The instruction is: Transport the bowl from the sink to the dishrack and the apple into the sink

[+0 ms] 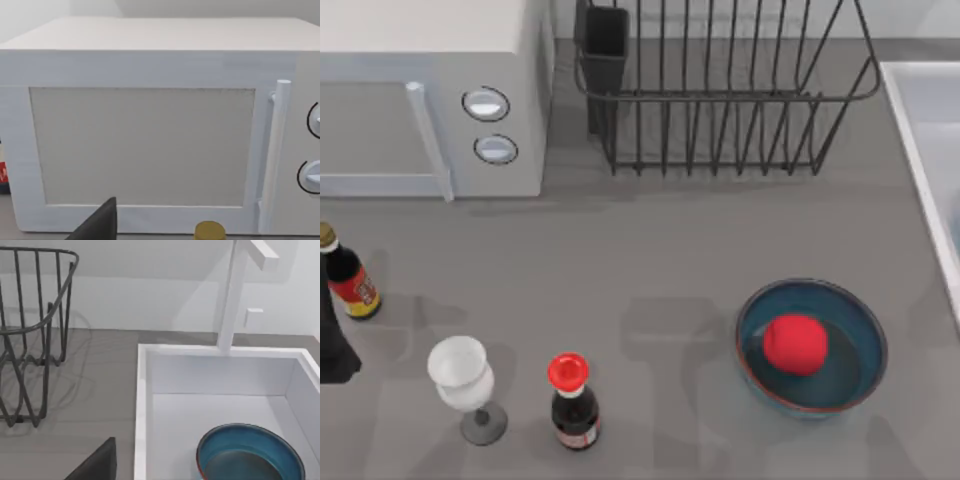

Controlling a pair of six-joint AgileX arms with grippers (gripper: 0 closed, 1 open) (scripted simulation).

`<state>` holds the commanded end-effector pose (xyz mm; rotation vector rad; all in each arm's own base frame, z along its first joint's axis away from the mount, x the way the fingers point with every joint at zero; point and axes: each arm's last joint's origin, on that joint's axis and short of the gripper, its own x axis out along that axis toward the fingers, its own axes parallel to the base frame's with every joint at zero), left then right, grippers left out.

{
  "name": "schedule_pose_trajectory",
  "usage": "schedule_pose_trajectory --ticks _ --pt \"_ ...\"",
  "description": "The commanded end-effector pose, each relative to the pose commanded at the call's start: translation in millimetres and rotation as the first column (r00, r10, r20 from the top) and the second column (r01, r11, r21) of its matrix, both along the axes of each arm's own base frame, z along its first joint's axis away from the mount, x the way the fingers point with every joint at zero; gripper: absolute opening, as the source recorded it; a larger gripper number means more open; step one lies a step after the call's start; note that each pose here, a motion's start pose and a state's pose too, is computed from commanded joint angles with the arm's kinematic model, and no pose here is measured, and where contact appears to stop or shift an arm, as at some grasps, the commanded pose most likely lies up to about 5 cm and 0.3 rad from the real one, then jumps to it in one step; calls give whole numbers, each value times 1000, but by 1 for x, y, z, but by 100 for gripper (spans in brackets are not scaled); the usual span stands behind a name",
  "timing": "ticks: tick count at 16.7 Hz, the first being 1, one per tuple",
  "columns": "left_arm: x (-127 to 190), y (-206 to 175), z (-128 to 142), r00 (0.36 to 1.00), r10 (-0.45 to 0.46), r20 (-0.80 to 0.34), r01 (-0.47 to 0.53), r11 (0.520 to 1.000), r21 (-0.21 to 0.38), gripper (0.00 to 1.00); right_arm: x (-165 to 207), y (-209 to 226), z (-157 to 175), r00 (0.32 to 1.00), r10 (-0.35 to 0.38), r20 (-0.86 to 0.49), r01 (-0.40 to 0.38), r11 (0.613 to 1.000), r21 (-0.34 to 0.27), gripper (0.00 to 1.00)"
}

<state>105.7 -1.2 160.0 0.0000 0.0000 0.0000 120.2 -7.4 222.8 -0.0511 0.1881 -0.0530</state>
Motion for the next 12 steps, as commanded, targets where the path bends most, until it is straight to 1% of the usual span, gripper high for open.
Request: schedule_pose_trajectory --ticks 3,6,9,12 --pt "0 0 0 1000 0 0 0 1000 0 100 27 -7 41 989 -33 -141 29 999 -29 100" --pt "0 0 0 1000 0 0 0 1000 0 100 71 -19 76 951 -64 -302 49 997 -55 100" --pt "0 0 0 1000 0 0 0 1000 0 100 131 -38 96 879 -86 -468 59 996 -72 100" --pt "0 0 0 1000 0 0 0 1000 0 100 196 -65 94 778 -91 -622 57 996 -74 100"
